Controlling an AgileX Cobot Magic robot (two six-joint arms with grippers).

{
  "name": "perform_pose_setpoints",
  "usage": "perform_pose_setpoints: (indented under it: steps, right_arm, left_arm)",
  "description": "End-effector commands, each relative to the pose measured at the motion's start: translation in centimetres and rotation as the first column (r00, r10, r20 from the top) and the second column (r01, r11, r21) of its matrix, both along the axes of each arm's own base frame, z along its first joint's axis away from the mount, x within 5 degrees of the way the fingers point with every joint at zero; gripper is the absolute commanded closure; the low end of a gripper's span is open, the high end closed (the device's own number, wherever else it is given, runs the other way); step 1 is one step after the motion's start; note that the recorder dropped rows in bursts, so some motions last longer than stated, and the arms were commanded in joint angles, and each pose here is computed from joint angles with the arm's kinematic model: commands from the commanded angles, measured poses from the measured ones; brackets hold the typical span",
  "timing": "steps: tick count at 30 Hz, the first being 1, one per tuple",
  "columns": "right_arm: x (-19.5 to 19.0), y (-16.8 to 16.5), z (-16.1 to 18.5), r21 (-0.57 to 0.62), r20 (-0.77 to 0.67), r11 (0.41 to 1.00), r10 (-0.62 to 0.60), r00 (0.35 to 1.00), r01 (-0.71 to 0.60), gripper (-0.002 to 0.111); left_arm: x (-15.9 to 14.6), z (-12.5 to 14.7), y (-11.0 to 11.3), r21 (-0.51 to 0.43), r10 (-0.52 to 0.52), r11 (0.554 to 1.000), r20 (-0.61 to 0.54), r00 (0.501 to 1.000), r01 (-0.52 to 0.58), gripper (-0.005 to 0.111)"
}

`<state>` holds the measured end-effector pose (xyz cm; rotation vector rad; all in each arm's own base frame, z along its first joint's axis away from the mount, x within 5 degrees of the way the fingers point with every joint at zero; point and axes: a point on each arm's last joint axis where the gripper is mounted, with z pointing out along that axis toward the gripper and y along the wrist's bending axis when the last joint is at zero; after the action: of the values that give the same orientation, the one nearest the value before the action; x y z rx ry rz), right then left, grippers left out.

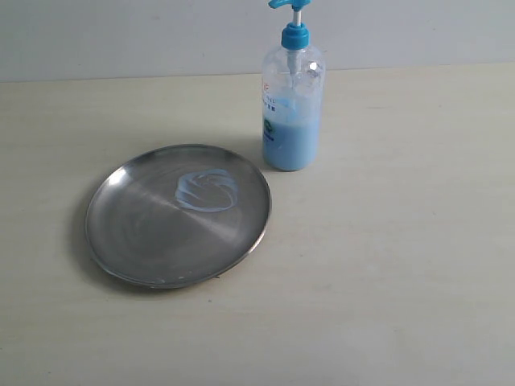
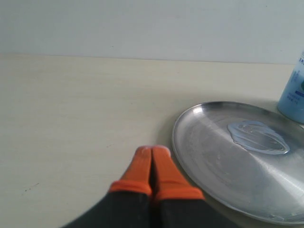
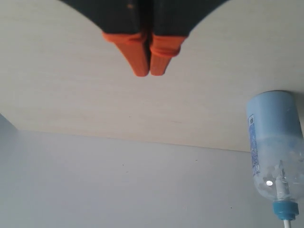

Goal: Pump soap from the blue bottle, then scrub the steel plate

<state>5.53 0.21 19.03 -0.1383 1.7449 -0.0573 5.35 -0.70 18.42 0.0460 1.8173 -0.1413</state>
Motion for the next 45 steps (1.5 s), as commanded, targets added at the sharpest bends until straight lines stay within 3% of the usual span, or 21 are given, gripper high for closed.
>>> perform_pose_setpoints:
  steps: [1,45]
  right_arm:
    - [-0.02,-0.04,-0.06,-0.008,0.008,1.000,-0.004,1.000,0.004,0.108]
    - [-0.02,-0.04,-0.06,-0.008,0.008,1.000,-0.004,1.000,0.004,0.108]
  left_arm:
    - [-0.01,-0.04,0.00,-0.014,0.004,1.000,0.005,1.000,-0.004,0.107]
    - [0.01,-0.04,0.20,-0.014,0.041,0.999,0.005,0.999,-0.041,0.107]
